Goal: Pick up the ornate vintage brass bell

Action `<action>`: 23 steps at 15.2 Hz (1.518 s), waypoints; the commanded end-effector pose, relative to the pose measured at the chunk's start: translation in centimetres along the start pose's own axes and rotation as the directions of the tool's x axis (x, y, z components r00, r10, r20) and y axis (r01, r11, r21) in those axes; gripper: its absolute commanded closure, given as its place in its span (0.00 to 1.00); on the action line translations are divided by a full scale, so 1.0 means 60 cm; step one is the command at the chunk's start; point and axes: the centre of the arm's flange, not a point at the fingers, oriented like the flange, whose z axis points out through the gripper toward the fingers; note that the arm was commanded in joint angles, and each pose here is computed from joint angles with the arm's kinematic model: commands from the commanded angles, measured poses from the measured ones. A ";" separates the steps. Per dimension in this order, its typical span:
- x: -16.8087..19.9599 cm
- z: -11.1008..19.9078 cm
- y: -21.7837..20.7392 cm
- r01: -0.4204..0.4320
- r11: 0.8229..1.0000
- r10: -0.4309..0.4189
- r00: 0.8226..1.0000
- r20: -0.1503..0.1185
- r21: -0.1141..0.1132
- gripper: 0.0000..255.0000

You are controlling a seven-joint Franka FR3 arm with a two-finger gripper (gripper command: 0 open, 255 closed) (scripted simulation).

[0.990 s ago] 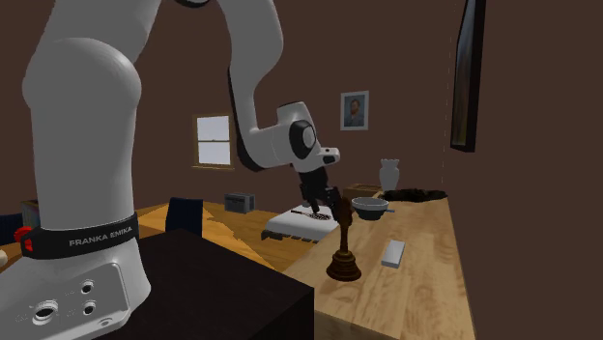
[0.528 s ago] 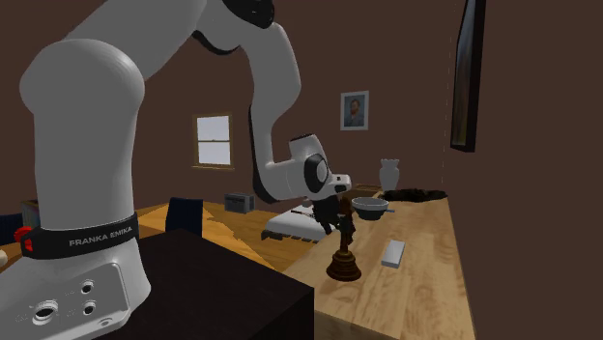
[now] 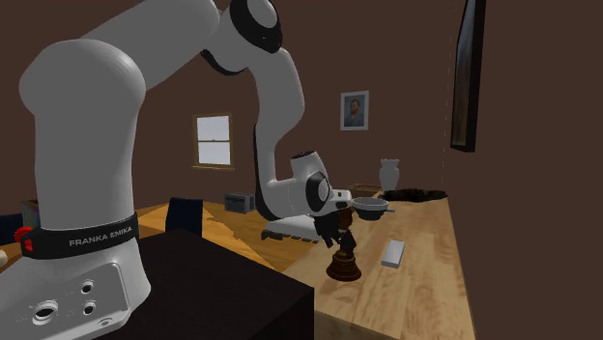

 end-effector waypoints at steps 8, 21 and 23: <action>-0.006 0.007 -0.001 0.000 1.000 0.000 1.000 -0.001 0.000 1.00; 0.034 -0.074 0.000 0.000 1.000 0.000 1.000 -0.001 0.000 1.00; 0.041 -0.090 0.000 0.000 1.000 0.000 1.000 -0.001 0.000 1.00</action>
